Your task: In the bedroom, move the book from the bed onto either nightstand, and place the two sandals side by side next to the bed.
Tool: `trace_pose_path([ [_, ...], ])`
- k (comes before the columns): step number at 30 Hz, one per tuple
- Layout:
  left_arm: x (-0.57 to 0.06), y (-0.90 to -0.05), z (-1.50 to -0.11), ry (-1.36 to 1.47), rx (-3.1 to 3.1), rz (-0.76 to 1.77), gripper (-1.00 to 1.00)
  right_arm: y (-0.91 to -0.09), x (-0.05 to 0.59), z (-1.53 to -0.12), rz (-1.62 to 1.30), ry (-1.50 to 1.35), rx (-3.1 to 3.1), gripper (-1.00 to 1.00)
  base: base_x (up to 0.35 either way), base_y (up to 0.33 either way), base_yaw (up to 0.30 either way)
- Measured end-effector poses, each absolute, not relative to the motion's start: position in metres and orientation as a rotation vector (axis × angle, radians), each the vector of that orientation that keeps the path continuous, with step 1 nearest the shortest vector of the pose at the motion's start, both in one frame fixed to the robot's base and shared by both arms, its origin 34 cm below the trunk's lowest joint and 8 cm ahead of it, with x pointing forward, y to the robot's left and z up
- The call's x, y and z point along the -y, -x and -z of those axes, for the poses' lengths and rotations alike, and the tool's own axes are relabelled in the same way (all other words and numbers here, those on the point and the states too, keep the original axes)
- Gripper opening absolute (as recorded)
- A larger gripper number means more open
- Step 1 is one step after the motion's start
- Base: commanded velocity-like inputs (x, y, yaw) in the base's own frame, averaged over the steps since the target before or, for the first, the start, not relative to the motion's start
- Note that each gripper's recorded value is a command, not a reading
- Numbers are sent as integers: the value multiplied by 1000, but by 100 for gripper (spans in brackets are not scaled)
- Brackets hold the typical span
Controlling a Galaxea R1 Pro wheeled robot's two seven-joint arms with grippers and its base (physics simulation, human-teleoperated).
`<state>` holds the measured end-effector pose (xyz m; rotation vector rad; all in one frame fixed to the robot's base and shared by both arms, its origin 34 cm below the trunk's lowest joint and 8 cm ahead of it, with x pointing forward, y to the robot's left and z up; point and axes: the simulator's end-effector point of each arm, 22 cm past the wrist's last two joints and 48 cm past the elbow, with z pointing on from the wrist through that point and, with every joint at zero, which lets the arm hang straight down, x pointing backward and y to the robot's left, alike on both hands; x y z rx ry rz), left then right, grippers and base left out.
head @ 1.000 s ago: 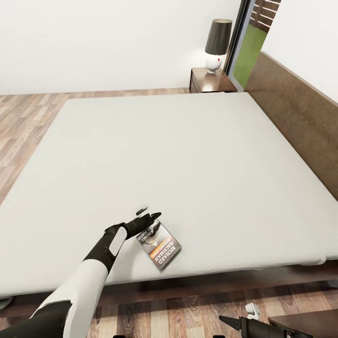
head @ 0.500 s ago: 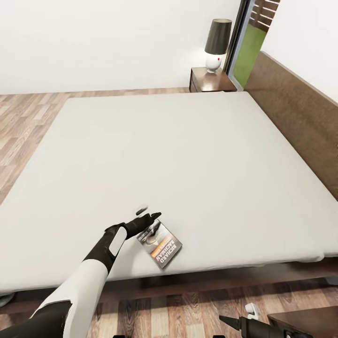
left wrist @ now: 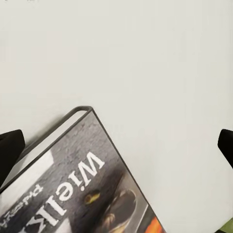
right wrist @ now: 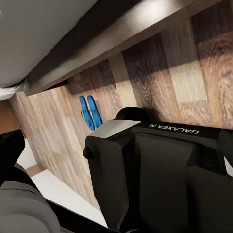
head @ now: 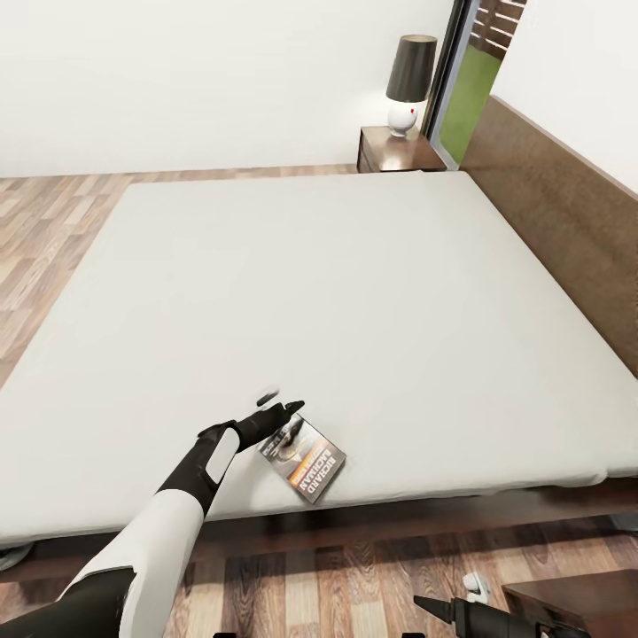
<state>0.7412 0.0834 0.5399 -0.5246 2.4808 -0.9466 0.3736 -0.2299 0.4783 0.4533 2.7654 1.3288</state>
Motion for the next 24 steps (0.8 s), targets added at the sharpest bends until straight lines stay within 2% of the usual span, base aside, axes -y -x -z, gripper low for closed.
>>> trace_pose_path([
  [18,-83,-741,-540,523,-2481,947,100,-374,230,-478,-1328,-453,-2765,100,-30,0,-1],
  [24,-83,-741,-540,523,-2481,947,100,-374,230,-478,-1329,-453,-2765,100,0,0,-144],
])
